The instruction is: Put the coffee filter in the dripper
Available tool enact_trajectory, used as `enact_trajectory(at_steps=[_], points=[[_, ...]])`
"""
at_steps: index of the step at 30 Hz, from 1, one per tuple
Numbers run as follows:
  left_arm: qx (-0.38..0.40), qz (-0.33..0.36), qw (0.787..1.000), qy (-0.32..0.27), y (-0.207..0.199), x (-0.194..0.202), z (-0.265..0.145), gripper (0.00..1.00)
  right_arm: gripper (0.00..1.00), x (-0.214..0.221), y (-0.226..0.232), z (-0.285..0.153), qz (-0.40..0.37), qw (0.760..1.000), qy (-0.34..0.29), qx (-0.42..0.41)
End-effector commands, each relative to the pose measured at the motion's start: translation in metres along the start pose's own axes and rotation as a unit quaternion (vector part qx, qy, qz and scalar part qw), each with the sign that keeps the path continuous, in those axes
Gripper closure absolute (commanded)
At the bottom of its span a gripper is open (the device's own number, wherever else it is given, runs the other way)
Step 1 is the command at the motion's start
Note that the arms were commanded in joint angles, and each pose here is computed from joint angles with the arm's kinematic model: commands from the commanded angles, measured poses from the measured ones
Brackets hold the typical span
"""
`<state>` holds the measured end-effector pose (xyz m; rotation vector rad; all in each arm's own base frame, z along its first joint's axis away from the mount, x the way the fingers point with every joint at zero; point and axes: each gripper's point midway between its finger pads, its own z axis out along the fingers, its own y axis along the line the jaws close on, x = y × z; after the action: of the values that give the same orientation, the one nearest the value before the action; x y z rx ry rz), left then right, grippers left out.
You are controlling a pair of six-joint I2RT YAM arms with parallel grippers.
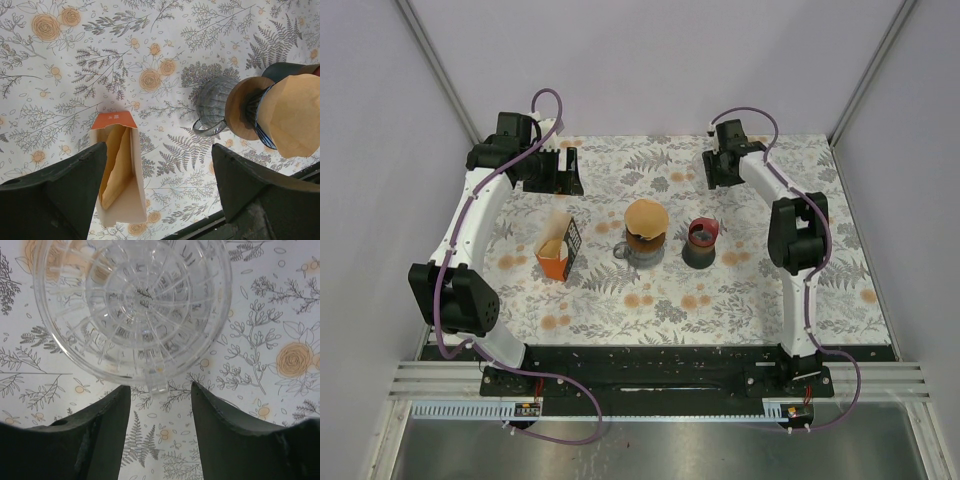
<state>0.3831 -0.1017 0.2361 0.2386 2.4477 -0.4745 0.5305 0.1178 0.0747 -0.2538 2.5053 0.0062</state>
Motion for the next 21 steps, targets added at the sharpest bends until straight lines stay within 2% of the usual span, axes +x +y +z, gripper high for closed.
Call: enact_trajectory(at_steps=[1,8,15,21], points=[[-0.008,0.011,1.0,-0.02,0.004,-0.011,0.0,0.11,0.42,-0.021,0.001,0.008,-0.012,1.0,-0.023,0.004],[-0.011,0.011,1.0,-0.022,0.006,-0.012,-0.001,0.11,0.69,-0.026,0.004,0.012,-0.016,1.0,-0.023,-0.004],[-0.01,0.011,1.0,-0.022,0.006,-0.012,-0.001,0.11,0.99,-0.049,-0.001,-0.017,-0.035,0.997,-0.067,0.001],[-0.006,0.012,1.0,-0.023,0.005,-0.011,-0.002,0.11,1.0,-0.068,-0.011,-0.073,-0.05,0.991,-0.119,0.018]])
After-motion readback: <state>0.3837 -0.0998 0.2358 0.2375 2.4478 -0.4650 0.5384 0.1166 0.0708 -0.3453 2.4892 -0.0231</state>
